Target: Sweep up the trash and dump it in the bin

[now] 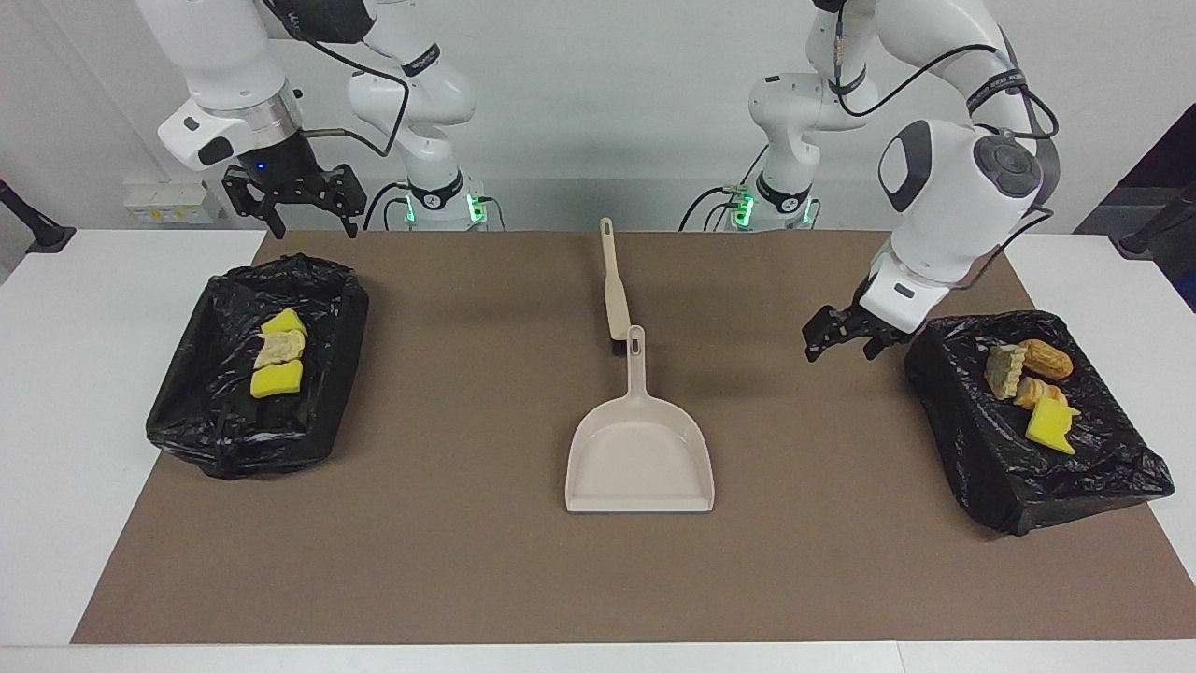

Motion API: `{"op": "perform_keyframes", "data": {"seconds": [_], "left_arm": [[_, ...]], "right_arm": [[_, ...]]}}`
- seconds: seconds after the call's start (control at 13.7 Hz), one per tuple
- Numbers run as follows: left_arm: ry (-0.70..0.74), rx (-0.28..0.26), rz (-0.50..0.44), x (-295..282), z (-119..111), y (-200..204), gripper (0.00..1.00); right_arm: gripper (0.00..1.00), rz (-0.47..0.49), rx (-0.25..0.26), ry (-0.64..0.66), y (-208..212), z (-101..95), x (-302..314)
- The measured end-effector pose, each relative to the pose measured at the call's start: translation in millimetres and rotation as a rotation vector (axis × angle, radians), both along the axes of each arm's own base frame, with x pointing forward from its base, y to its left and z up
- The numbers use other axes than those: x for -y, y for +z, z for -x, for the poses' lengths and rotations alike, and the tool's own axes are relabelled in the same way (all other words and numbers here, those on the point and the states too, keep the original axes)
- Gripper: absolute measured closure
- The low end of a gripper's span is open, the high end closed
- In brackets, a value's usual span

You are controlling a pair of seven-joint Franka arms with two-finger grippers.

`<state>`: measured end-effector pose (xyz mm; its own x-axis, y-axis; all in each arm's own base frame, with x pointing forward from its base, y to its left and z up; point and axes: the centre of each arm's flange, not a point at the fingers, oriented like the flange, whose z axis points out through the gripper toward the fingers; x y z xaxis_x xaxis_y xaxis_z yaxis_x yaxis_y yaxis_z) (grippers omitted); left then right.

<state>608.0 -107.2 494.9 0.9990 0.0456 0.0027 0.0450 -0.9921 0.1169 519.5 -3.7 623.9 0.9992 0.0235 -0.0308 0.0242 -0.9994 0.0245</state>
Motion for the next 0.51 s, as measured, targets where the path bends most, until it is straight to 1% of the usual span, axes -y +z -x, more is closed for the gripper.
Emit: {"op": "perform_keyframes", "data": {"seconds": [0.22,0.37,0.51], "left_arm": [[0.003,0.028,-0.007,-25.7,-6.9,17.4,0.00],[-0.015,0.011,-0.022,-41.4,-6.5,36.3,0.00],[-0.047,0.004,-0.061,-50.3,-4.8,57.8,0.00]], "right_arm": [[0.00,0.000,0.000,0.000,0.0,0.0,0.0],[0.00,0.000,0.000,0.000,0.0,0.0,0.0],[0.00,0.000,0.000,0.000,0.0,0.0,0.0]]}}
